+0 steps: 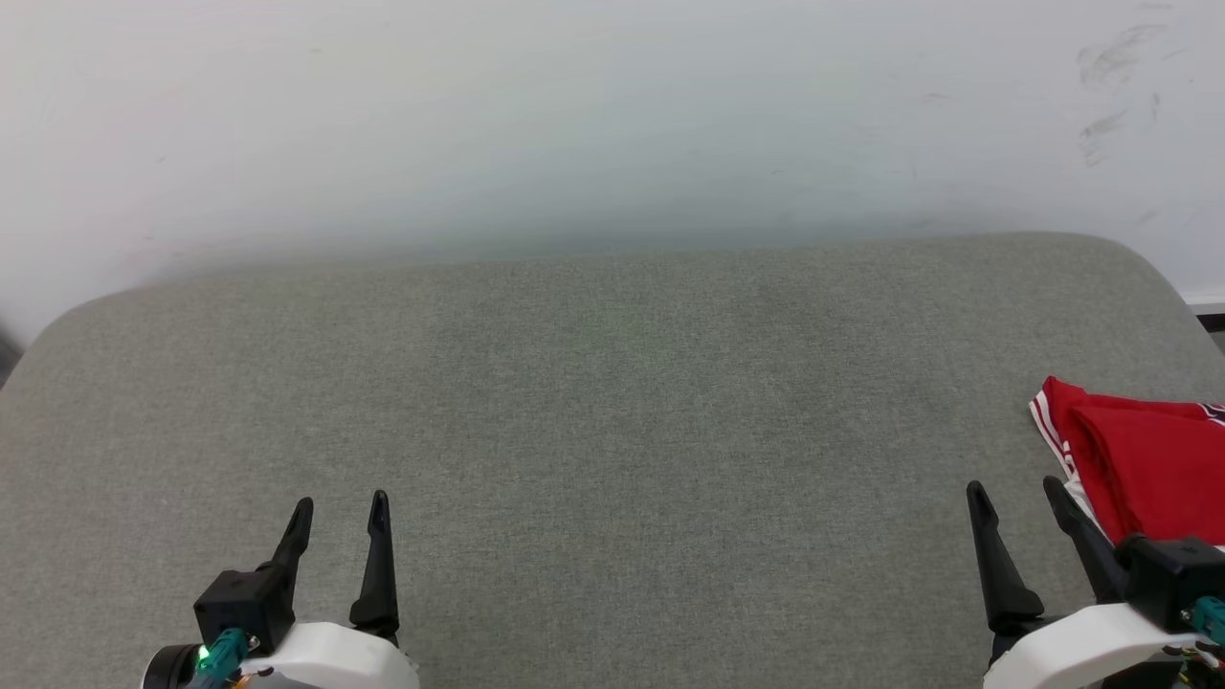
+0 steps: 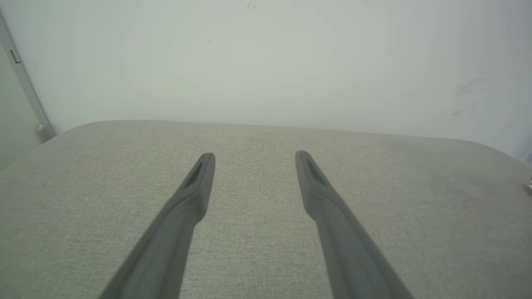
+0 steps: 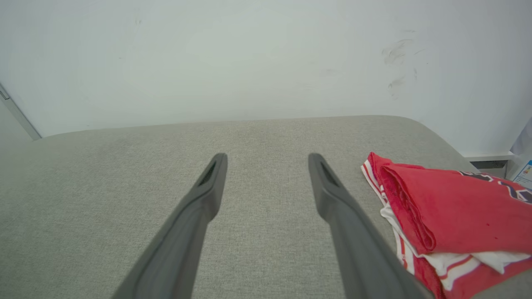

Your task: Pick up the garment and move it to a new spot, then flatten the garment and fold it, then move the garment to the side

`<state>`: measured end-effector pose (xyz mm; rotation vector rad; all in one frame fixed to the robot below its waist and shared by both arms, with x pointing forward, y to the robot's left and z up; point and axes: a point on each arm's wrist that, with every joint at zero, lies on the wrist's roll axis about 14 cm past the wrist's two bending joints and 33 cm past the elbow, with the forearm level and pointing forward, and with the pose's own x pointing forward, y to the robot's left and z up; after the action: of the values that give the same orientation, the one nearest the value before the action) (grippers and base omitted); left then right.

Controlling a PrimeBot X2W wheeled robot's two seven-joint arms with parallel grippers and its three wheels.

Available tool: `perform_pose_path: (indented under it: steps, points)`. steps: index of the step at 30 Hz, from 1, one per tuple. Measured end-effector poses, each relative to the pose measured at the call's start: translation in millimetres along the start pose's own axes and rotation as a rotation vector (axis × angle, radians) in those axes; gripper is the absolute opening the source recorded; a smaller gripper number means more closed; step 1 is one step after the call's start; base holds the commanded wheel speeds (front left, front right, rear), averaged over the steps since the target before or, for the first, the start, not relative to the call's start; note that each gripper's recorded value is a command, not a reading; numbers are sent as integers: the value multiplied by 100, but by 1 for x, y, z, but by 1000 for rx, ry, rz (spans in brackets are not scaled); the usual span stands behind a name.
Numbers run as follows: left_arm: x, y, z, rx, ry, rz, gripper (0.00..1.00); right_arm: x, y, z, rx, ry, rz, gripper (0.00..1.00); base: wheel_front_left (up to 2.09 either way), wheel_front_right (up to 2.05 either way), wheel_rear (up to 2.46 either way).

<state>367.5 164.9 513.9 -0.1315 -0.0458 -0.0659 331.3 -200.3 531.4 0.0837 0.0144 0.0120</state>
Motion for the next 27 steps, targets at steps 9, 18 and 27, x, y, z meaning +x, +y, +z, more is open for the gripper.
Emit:
perform_pose_path:
  steps: [9, 18, 27]
  points:
    - [-1, 2, -4, 7, 13, 5, 100, 1, 3, 0, 5, 4, 8, 100, 0, 0, 0]
    - [-6, 1, -17, -1, 54, 9, 0, -1, 3, -11, 18, 36, 6, 0, 0, 0, 0]
    - [-8, 8, -28, -159, 119, 52, 0, 0, 4, -21, 193, 54, 12, 0, 0, 0, 0]
